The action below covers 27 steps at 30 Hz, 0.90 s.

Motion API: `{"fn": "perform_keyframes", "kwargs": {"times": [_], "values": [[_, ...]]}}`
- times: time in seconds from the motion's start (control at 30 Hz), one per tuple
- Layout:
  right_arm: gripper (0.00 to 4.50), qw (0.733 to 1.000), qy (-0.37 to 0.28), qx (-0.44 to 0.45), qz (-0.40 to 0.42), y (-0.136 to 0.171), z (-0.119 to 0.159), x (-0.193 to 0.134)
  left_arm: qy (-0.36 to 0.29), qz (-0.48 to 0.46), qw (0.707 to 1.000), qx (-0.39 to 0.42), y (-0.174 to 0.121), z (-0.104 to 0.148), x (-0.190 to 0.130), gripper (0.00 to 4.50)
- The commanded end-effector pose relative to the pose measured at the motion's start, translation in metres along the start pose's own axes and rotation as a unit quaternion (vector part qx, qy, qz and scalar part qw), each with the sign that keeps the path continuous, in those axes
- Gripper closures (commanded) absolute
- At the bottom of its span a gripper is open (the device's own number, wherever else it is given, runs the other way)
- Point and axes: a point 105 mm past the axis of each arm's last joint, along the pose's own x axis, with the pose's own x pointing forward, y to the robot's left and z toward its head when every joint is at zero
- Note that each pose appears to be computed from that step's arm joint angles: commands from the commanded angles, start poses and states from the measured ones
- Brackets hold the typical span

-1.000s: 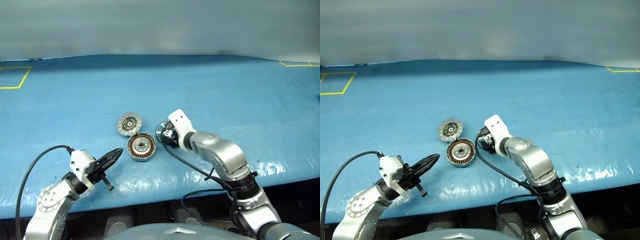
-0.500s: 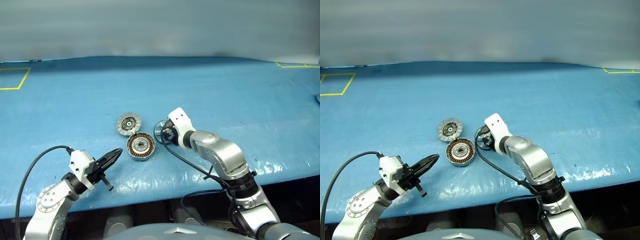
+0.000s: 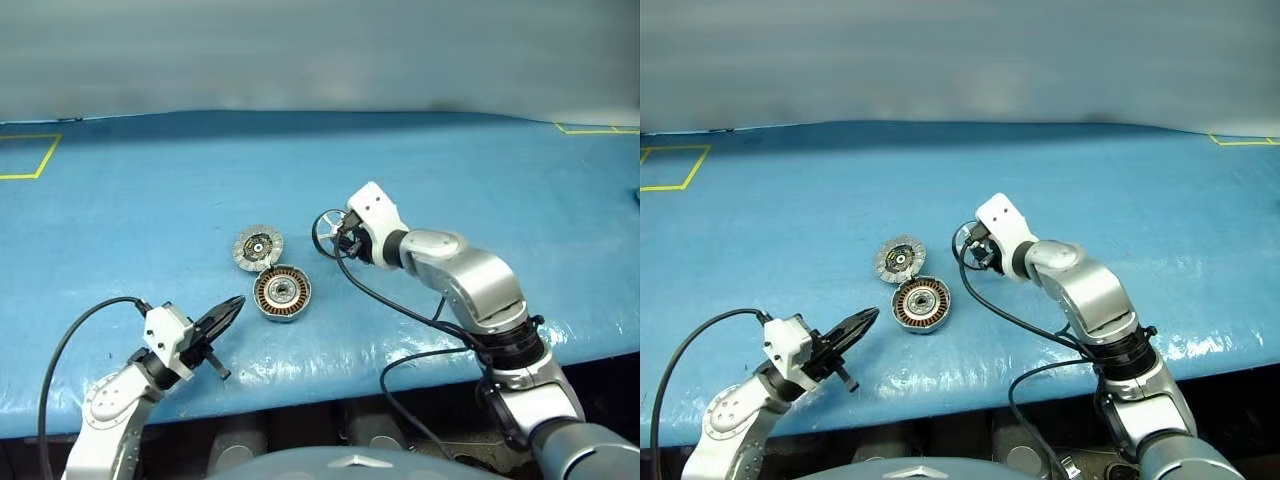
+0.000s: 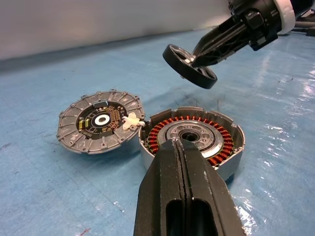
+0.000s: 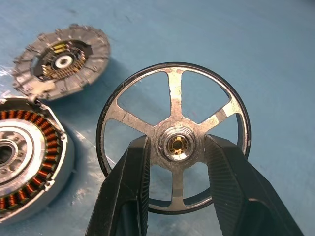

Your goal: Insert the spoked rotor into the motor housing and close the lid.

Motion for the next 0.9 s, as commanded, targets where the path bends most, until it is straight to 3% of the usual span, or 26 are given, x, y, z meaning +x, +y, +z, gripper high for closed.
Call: {"fn": "perform_keyframes", "kwargs": {"times": [0.03,0.4,0.9], "values": [[3.14,0.997,-0.025,-0.047,0.053,0.021,0.023,-0.005,-0.013,-0.007,1.0,-0.016,-0.006,0.001,0.002,4.5],[3.14,0.98,0.014,-0.11,0.167,0.074,0.016,-0.001,0.053,-0.027,0.998,-0.012,-0.012,-0.016,-0.009,4.5],[3.14,0.972,0.042,-0.114,0.202,0.093,-0.002,0.005,0.065,-0.03,0.997,-0.017,-0.008,-0.012,-0.013,4.5]]}}
